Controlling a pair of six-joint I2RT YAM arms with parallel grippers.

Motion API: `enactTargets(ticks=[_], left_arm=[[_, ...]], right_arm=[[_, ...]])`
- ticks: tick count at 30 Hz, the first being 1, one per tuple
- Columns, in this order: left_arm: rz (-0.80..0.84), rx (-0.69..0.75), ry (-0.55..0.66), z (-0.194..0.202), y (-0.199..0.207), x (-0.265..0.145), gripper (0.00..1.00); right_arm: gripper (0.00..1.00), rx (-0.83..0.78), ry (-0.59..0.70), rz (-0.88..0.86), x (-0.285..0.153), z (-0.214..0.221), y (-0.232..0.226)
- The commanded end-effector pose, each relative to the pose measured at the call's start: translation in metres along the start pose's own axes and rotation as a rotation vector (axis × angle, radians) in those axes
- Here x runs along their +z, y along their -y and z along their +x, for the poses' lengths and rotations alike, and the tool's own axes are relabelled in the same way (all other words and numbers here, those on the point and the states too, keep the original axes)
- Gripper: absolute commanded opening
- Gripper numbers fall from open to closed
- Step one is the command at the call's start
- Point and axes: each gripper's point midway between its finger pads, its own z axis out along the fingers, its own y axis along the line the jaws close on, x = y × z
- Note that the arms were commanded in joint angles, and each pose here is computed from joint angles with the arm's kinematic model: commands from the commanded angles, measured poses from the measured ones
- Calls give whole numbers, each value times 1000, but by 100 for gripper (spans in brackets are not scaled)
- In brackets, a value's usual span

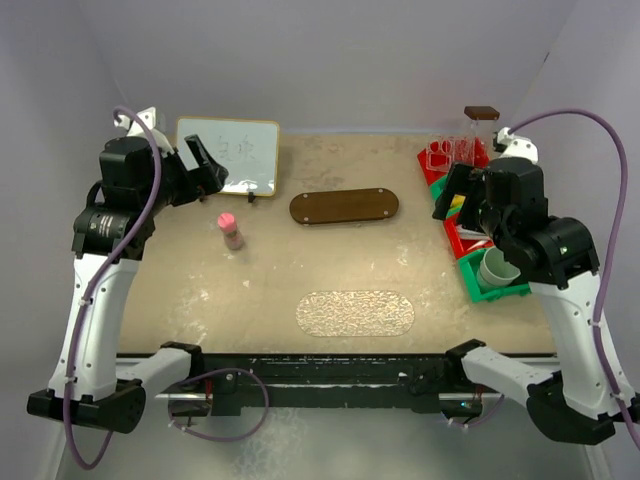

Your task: Prepare toiletry sets of a toothbrush and toothpaste on the tray

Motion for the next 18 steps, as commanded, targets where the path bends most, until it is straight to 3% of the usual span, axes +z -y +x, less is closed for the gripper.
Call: enactTargets(ticks=[1, 6, 9, 10, 18], left_arm=[[48, 51, 31, -13, 20, -5, 99], [65, 55, 3, -7, 28, 6, 99], [32, 52, 0, -7, 23, 13, 99], [11, 51, -2, -8, 20, 16, 98], [45, 50, -17, -7, 31, 26, 98]], right_arm=[[100, 49, 6, 138, -3, -11, 17], [100, 65, -78, 279, 12, -4, 25], [100, 84, -115, 293, 17, 3, 23], [100, 23, -113, 249, 21, 3, 18], [100, -55, 122, 53, 35, -25, -6]])
